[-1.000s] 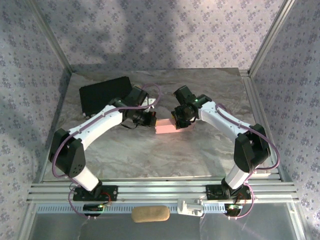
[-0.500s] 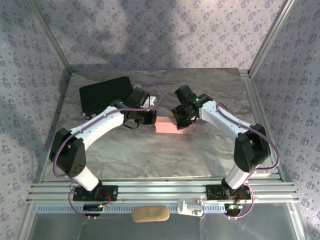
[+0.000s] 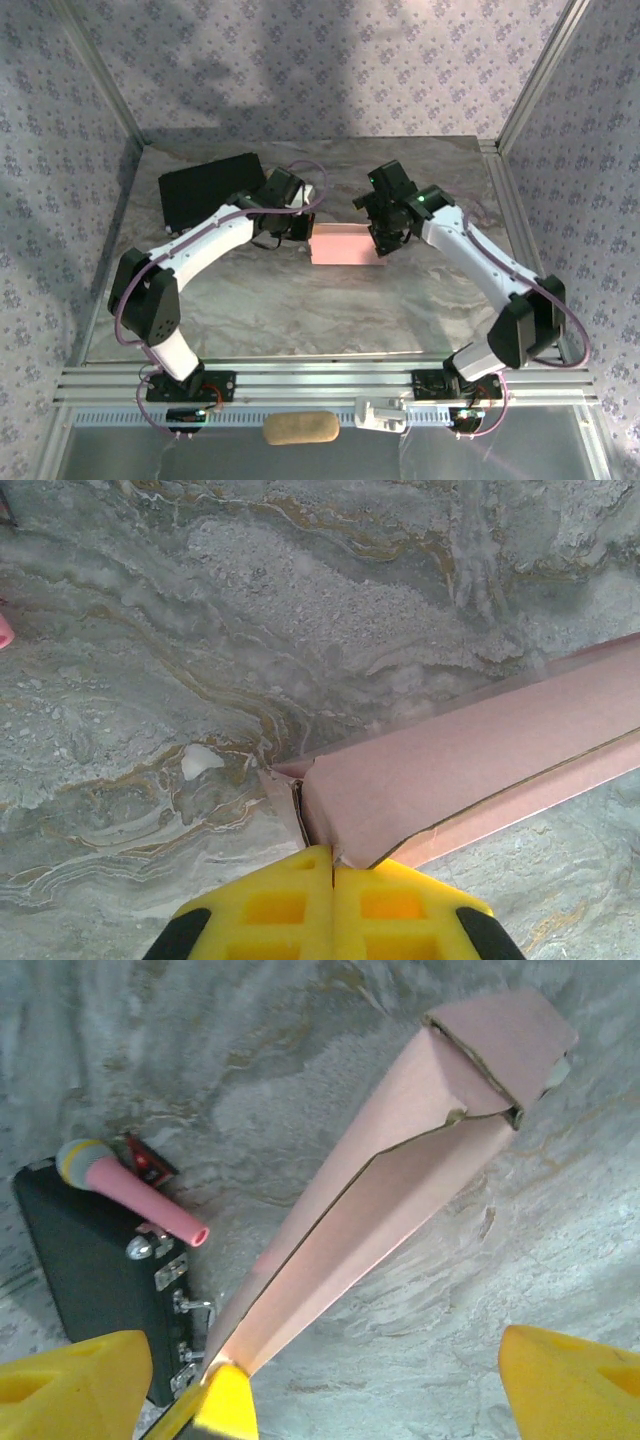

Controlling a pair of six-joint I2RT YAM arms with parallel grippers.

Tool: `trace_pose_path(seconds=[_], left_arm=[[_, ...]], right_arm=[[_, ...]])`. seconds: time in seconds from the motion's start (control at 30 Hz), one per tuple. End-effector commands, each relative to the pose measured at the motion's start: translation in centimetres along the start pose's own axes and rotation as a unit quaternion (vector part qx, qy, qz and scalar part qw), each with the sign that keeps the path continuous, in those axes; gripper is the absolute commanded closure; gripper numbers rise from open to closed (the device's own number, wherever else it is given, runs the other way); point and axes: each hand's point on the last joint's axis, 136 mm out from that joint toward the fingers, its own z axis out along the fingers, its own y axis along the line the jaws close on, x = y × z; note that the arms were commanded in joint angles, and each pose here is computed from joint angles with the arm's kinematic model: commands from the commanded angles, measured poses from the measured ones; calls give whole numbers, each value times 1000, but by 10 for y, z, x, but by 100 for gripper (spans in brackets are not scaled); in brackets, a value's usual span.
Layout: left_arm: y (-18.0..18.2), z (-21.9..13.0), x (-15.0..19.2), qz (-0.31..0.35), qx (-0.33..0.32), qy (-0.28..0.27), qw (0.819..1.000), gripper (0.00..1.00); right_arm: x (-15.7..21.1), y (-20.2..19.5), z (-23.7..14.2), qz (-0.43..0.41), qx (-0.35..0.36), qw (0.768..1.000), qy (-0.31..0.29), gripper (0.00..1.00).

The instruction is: Fold the paper box

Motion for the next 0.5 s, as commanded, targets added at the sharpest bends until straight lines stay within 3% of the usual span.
trace_pose_path(seconds=[0.0,0.13,0.2,0.4,0.47], left_arm=[[21,17,40,0,-52,80,995,100],[17,13,38,5,-51,77,996,100],[14,12,37,8,-50,76,996,100],[8,11,37,17,-55,76,995,100],[7,12,37,20,-58,78,995,100]], right_arm=[[-27,-1,-34,-98,-26,992,-71,11],[-45,12,-68,-261,-89,951,-143,29],[-49,14,-78,-353,-101,915,-167,36],[-54,-19,-63,-498,-28,852,-157,56],[-52,-25,-54,-511,-25,847,-146,58]])
